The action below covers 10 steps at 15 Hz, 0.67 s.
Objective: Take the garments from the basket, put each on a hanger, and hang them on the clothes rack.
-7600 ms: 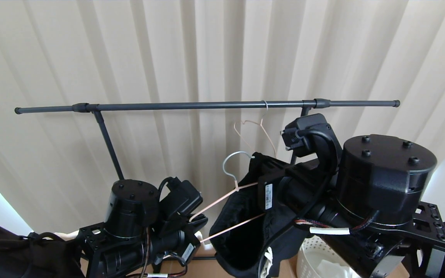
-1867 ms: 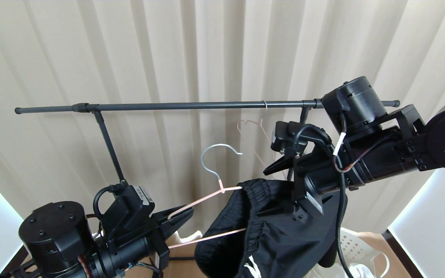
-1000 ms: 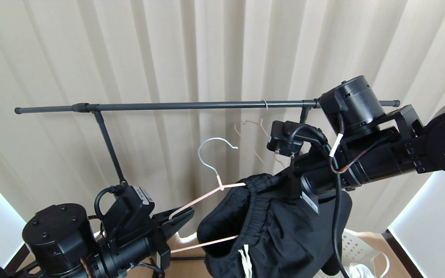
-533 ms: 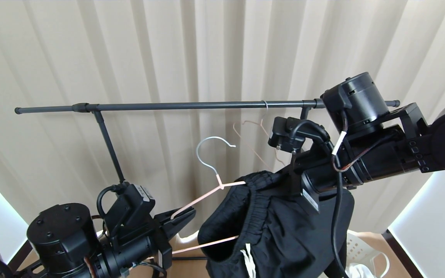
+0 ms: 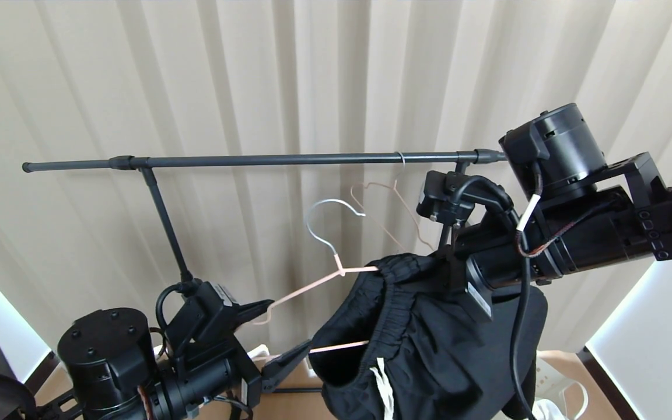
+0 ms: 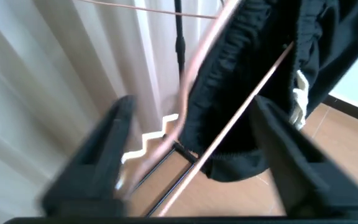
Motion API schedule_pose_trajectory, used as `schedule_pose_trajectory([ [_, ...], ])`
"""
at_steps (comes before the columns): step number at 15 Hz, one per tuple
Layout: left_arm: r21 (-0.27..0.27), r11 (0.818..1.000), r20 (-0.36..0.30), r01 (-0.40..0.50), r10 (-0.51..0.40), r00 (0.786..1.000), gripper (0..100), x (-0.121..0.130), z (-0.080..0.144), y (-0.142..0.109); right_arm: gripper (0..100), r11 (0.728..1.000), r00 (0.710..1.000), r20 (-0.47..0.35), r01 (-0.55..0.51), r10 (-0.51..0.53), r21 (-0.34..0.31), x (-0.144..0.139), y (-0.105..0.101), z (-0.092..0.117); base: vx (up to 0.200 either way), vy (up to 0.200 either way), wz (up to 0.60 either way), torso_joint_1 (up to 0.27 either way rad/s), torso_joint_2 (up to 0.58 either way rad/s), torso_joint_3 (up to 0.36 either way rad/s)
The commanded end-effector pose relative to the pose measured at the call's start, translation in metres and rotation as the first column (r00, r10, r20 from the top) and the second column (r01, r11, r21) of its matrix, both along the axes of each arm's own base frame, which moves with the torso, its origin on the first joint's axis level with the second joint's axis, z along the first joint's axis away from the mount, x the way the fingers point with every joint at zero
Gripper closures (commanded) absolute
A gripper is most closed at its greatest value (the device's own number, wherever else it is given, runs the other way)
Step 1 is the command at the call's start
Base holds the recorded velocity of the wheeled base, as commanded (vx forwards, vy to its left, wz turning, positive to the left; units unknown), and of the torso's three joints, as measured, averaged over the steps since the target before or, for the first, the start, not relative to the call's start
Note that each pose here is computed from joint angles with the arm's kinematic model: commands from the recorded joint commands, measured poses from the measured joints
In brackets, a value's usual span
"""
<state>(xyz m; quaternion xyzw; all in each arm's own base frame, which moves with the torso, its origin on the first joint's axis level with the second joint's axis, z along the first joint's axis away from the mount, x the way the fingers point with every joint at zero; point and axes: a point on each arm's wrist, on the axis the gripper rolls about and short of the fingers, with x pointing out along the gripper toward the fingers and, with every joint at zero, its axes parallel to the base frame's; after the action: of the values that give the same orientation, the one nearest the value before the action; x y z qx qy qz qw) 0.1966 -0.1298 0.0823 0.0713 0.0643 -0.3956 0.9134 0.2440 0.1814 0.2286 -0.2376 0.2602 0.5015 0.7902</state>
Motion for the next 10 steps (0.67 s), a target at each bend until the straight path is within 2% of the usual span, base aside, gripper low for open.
schedule_pose_trajectory([
  [1,-0.006,1.000,0.008,-0.023,0.023,1.000,0,0.004,0.001,0.005,100,1.000,1.000,0.007,0.005,-0.005,0.001,-0.002,-0.003,0.003,0.000,0.000,0.00,0.000,0.00,0.000],
  [4,-0.034,0.996,0.028,-0.081,0.082,0.996,0,0.012,0.009,0.017,100,0.998,0.998,0.019,0.063,-0.063,-0.002,0.003,-0.012,0.006,0.000,0.000,0.00,0.000,0.00,0.000],
  [6,-0.066,0.993,0.061,-0.103,0.107,0.992,0,0.021,0.018,0.030,100,0.997,0.996,0.038,0.079,-0.079,-0.001,0.002,-0.014,0.010,0.000,0.000,0.00,0.000,0.00,0.000],
  [7,-0.092,0.988,0.056,-0.122,0.127,0.990,0,0.025,0.021,0.034,100,0.995,0.994,0.053,0.100,-0.099,-0.013,0.002,-0.015,0.011,0.000,0.000,0.00,0.000,0.00,0.000],
  [9,-0.201,0.967,-0.002,-0.153,0.156,0.988,0,0.035,0.028,0.036,100,0.992,0.987,0.100,0.129,-0.127,-0.008,0.001,-0.015,0.016,0.000,0.000,0.00,0.000,0.00,0.000],
  [10,-0.277,0.948,-0.032,-0.154,0.151,0.988,0,0.041,0.035,0.035,100,0.986,0.977,0.142,0.164,-0.161,-0.012,0.003,-0.015,0.017,0.000,0.000,0.00,0.000,0.00,0.000],
])
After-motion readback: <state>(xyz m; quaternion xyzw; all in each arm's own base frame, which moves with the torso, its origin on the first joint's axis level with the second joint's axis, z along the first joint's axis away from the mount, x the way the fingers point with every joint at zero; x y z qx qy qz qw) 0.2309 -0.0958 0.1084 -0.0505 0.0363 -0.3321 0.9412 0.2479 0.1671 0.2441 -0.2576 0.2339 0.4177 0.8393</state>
